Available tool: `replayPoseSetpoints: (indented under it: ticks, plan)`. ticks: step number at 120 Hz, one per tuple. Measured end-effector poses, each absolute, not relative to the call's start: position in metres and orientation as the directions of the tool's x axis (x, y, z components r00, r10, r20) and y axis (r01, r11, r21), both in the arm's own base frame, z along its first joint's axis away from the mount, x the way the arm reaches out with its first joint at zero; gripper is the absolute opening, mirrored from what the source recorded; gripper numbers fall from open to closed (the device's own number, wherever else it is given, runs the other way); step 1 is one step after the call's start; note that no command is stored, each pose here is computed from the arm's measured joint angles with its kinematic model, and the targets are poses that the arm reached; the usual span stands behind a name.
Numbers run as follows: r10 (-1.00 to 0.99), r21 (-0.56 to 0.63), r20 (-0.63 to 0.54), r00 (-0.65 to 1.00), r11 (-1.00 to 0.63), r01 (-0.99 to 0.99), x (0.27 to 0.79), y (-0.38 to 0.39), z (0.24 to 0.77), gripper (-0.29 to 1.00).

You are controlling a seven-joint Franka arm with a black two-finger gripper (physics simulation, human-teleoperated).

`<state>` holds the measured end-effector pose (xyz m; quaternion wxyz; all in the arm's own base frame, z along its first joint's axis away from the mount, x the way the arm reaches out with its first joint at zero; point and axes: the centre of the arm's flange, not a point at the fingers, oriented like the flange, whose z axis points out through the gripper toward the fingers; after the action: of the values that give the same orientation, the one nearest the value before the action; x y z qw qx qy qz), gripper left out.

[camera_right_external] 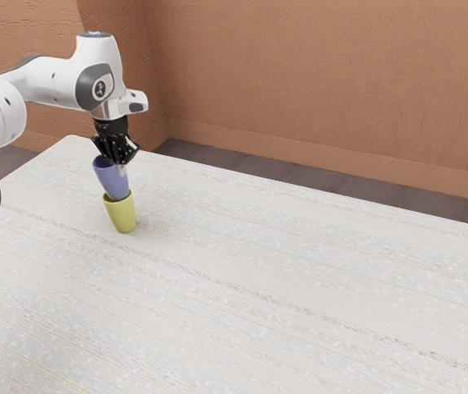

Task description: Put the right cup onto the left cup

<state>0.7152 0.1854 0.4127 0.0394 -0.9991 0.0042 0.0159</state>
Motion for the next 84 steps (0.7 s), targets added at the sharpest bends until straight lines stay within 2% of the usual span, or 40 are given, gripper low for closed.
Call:
replayPoseSetpoints:
  ticks: [16,38,52,84]
  plan:
    - [-0.013,-0.075,-0.033,0.999,-0.997,-0.016,0.715,0.186,0.411,-0.06]
    - [-0.020,-0.058,-0.037,0.999,-0.998,-0.022,0.715,0.182,0.411,0.32]
    - [-0.026,-0.050,-0.039,0.999,-0.998,-0.028,0.715,0.176,0.416,0.48]
    - [-0.058,-0.058,0.004,0.998,-0.997,-0.058,0.704,0.148,0.474,0.64]
